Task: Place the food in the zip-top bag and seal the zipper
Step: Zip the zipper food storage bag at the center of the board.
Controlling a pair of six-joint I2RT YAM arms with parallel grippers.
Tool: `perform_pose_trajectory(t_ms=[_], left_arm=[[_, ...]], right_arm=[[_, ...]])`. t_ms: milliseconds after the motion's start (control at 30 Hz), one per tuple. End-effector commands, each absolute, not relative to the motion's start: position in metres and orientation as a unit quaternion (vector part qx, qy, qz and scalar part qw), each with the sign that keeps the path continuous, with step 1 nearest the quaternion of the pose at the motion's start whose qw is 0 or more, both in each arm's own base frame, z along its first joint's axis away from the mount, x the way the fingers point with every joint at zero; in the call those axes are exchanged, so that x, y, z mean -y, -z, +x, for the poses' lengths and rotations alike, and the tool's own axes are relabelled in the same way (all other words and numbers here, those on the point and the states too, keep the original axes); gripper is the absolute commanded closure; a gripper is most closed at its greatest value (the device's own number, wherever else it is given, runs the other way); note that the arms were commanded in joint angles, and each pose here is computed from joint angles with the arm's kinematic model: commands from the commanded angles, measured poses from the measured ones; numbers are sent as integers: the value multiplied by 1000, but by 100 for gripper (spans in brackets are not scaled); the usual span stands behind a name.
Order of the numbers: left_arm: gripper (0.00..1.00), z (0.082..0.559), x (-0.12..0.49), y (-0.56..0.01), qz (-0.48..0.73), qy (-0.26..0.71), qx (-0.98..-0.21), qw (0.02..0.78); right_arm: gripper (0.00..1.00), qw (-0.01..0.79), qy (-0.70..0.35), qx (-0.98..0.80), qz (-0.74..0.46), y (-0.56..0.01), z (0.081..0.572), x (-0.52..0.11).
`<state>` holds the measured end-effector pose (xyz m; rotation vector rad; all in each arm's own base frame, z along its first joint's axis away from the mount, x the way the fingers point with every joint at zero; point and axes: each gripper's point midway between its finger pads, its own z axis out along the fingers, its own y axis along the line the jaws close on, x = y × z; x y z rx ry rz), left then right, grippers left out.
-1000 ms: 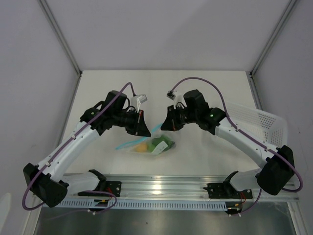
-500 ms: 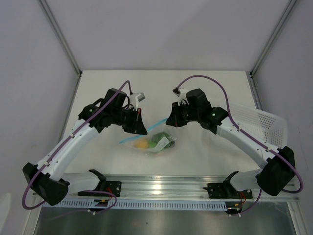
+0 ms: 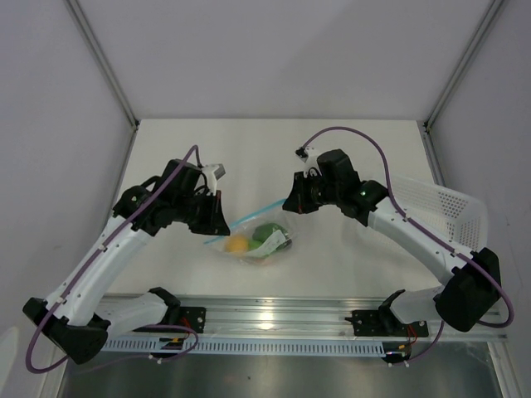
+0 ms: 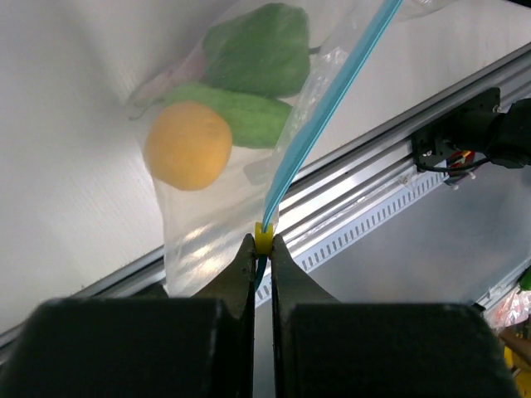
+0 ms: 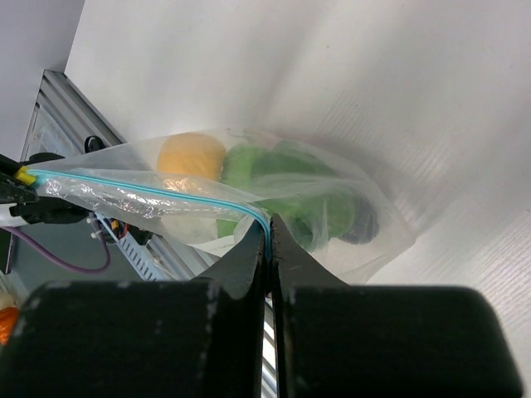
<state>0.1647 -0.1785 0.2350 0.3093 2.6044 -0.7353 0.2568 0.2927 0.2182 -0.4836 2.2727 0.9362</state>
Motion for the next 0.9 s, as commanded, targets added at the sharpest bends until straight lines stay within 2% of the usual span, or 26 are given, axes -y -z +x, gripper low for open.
perform_pose_trajectory(t_ms=[0,667,767,867], left_arm=[[97,141,147,-223,60,204,-962,170],[97,116,125,-226,9,186,-968,168],[92,116,130,-227,19,201,-965,168],[74,121,130,-231,24,207,-958,196]], right_arm=[[100,339,-318,-872,-155,-214,279,-277],[100,323,-344,-863,-181,-215,274,-298],[100,314,-357,-858,-194,-214,271,-308],[100,299,-371,-855,-205,-215,271,-317]])
